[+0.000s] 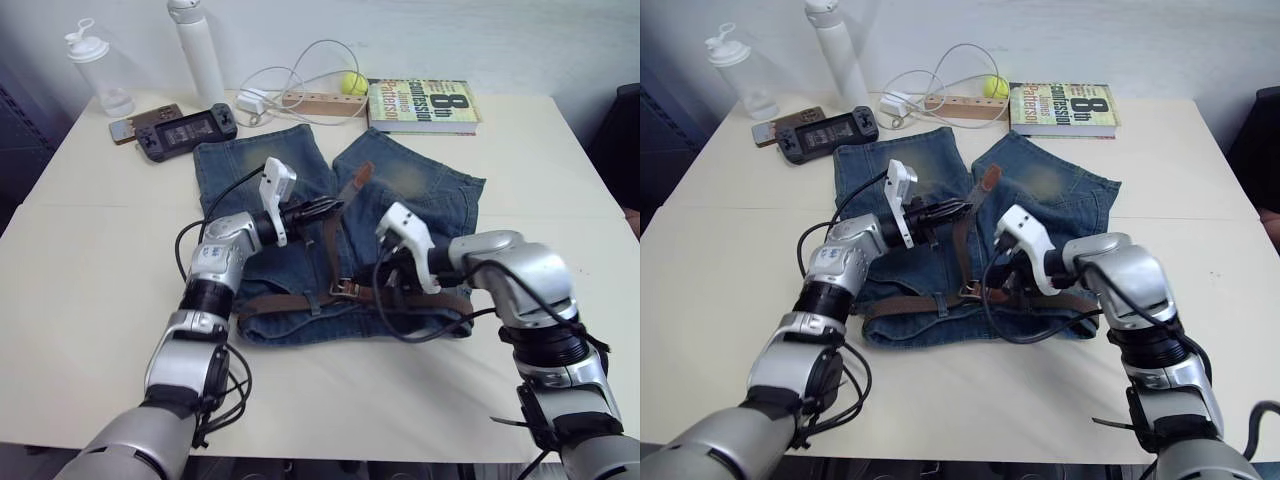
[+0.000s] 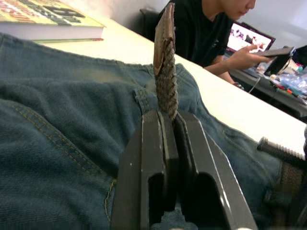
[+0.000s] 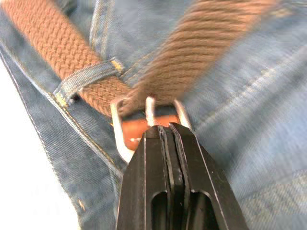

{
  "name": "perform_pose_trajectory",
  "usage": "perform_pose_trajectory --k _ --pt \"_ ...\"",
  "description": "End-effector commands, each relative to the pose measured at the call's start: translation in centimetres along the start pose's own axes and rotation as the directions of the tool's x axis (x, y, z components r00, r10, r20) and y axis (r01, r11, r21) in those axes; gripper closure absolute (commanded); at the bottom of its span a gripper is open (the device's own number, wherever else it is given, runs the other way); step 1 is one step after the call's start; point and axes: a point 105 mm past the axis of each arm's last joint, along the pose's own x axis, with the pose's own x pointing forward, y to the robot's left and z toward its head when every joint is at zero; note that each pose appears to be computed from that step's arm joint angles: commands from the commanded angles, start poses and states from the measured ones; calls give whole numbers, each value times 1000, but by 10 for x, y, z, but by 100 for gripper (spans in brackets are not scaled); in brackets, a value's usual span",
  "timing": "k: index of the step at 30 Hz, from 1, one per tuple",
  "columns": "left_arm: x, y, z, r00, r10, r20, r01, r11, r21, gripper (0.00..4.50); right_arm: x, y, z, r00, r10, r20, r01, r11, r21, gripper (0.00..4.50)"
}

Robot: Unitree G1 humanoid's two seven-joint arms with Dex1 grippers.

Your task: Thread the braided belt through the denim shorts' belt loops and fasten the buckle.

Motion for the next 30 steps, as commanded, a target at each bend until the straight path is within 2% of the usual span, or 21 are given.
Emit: perform_pose_trajectory --k 1,6,7,10,12,14,17,20,24,30 --pt "4 -21 9 999 -39 -27 42 992 120 450 -32 8 32 985 -5 171 -5 998 56 435" --pt "10 -33 12 994 -69 -86 88 969 231 450 -50 -4 26 978 -109 176 103 994 41 435" --pt "10 -36 13 991 -81 -103 106 960 258 450 -54 -6 30 972 -126 198 123 992 26 412" --pt "8 -44 12 976 -115 -187 181 905 386 450 -68 -12 41 950 -178 258 202 977 -67 312" --pt "7 -46 10 966 -123 -227 213 875 435 450 -72 -13 44 943 -192 271 233 964 -130 216" --pt "1 -48 6 948 -123 -294 264 822 505 450 -77 -9 40 950 -208 232 274 913 -303 120" --pt "-8 -50 -1 919 -131 -372 334 760 557 450 -81 -4 39 954 -230 194 298 805 -514 120" --pt "-10 -53 -3 908 -138 -395 362 735 574 450 -81 -8 41 946 -266 186 322 690 -649 120" --pt "-5 -55 -1 910 -148 -387 365 729 579 450 -64 -4 40 953 -228 199 301 665 -684 120" --pt "-4 -56 -2 900 -145 -410 386 702 598 450 -52 -1 32 972 -185 147 234 659 -715 120"
